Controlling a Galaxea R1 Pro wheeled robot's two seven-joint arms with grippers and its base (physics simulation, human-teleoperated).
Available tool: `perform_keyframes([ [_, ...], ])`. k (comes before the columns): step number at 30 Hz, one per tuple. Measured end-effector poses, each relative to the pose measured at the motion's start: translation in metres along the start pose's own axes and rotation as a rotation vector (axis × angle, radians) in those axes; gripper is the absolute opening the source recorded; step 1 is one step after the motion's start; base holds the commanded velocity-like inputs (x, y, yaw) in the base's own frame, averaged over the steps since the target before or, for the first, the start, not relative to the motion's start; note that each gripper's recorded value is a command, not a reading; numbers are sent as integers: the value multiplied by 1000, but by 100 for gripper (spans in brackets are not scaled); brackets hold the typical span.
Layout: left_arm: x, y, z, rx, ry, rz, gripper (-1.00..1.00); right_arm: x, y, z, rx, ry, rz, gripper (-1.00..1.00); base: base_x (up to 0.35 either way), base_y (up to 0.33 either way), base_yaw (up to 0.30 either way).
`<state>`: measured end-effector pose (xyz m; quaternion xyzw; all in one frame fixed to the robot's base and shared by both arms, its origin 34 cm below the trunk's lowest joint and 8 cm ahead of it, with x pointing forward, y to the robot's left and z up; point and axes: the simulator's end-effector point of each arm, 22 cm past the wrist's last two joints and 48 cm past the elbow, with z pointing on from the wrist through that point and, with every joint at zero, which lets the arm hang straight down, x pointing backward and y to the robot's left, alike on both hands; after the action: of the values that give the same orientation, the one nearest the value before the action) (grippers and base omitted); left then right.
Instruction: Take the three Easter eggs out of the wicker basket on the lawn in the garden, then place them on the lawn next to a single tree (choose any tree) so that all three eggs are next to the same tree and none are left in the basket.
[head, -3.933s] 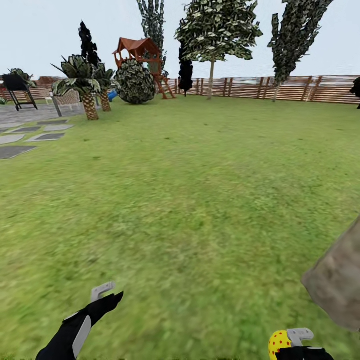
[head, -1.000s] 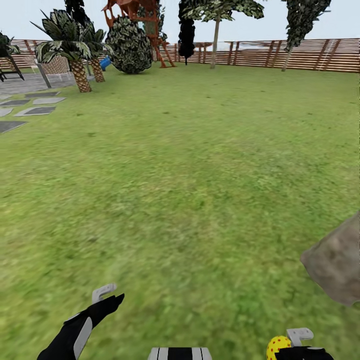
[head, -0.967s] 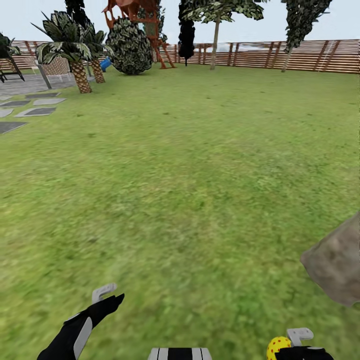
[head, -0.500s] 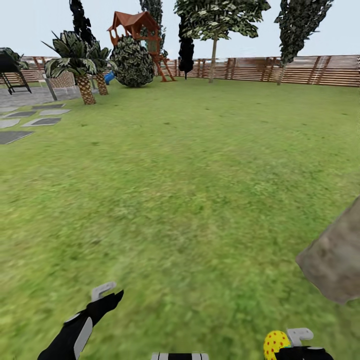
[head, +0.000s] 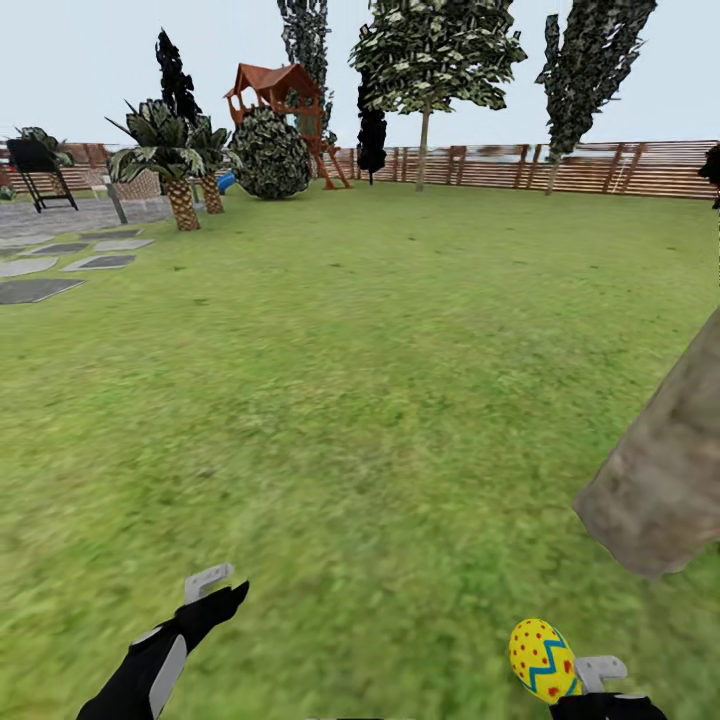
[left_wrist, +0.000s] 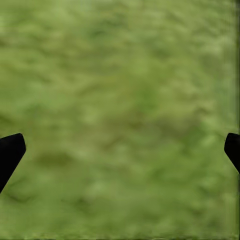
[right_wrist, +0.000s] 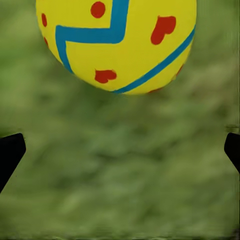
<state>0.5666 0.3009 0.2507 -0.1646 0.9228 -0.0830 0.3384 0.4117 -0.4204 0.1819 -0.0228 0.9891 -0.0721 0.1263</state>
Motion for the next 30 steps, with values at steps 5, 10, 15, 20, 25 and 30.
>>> perform_keyframes([
  [5,6,-3,-3,6,12,-5,100,-8,-2,-5,2,-21,4,100,-341,0,0],
  [10,-2,-7,-8,14,-5,-4,100,-16,-3,-11,3,-40,7,100,-341,0,0],
  [15,-13,-11,-13,21,-25,-4,100,-24,-4,-17,4,-61,9,100,-340,0,-22],
  [20,-24,-16,-19,30,-48,-4,100,-33,-5,-24,5,-85,11,100,-164,0,-199],
  [25,-36,-21,-25,40,-72,-3,100,-42,-7,-31,7,-108,15,100,-12,0,-199],
  [30,-47,-25,-30,49,-102,-3,100,-50,-8,-37,8,-130,18,100,-23,-5,-21],
])
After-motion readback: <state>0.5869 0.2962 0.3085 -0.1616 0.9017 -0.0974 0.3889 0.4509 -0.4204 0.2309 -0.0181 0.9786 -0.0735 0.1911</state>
